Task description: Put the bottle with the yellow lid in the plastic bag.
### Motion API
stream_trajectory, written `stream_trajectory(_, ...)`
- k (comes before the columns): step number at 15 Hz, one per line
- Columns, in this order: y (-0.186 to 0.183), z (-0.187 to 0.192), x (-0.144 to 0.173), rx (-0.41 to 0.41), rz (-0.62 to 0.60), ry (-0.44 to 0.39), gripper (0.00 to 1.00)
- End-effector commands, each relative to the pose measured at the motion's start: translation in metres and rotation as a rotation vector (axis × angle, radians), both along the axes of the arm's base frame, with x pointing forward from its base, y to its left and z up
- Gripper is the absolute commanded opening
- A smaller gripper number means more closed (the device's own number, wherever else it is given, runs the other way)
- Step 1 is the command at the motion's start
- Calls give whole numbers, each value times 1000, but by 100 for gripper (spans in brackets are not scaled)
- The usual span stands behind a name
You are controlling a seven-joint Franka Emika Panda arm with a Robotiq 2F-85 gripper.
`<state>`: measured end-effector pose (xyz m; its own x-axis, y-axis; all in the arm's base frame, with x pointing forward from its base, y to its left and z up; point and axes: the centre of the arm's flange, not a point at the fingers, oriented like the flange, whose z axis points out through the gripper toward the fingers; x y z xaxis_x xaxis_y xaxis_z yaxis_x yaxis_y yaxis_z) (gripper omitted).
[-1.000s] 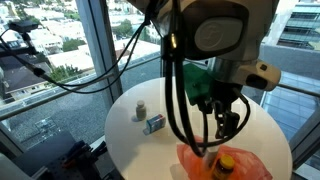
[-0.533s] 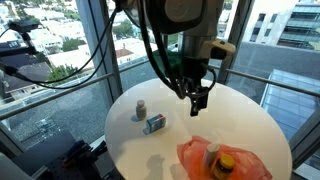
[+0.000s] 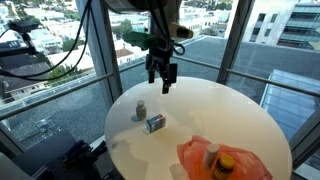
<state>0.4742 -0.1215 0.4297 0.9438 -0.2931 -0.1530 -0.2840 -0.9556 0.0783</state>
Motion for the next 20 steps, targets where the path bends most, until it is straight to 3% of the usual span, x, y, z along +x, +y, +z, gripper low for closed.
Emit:
stream_trajectory(1, 33, 21, -24, 15, 191, 33, 100)
stream_trajectory(5, 58, 42, -49, 13, 293, 42, 100)
stream_trajectory(12, 67, 75, -93, -11, 262, -29, 100)
stream_trajectory(20, 67, 77, -90, 1, 263, -44, 100)
